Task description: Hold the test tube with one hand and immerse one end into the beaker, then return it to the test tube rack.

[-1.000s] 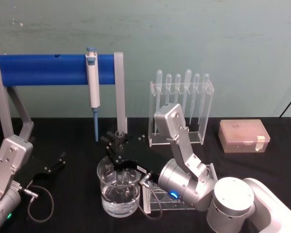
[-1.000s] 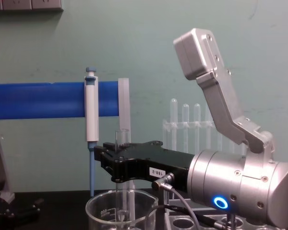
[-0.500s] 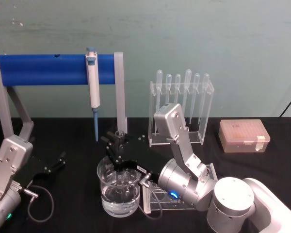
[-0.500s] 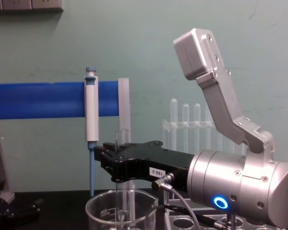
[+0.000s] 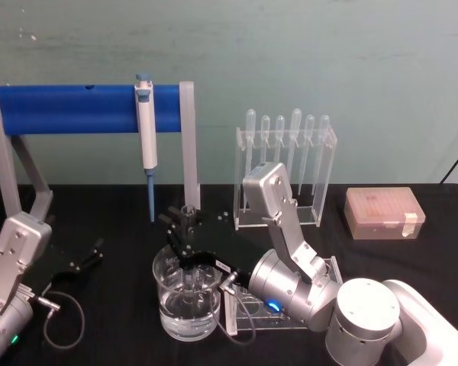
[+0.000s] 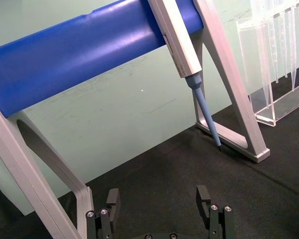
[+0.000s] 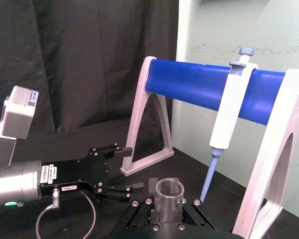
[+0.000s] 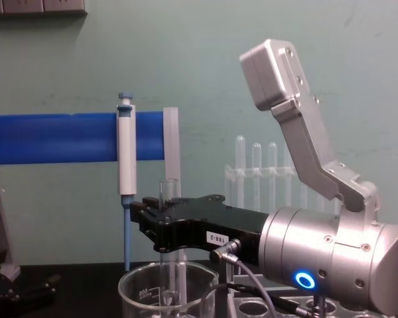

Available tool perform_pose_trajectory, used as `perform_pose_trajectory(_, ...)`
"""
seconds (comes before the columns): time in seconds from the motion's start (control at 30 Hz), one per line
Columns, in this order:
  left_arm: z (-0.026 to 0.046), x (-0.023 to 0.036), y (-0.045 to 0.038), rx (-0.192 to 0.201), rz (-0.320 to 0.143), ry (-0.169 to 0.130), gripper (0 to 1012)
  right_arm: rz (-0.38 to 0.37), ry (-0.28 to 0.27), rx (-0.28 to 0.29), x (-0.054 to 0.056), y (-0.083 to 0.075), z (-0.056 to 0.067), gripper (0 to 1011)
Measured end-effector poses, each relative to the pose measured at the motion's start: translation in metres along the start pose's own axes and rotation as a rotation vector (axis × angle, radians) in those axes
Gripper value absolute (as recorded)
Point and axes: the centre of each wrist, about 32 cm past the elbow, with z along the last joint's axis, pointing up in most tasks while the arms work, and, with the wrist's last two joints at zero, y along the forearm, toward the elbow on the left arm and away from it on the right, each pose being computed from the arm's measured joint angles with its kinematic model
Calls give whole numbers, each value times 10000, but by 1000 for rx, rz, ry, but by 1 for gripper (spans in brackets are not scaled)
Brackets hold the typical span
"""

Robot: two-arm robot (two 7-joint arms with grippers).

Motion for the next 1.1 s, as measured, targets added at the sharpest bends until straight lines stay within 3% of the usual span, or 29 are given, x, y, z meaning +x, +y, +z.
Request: perform_pose_trajectory(1.1,0,0,0,0,0,0,1000,0,0,0,0,0,0,136)
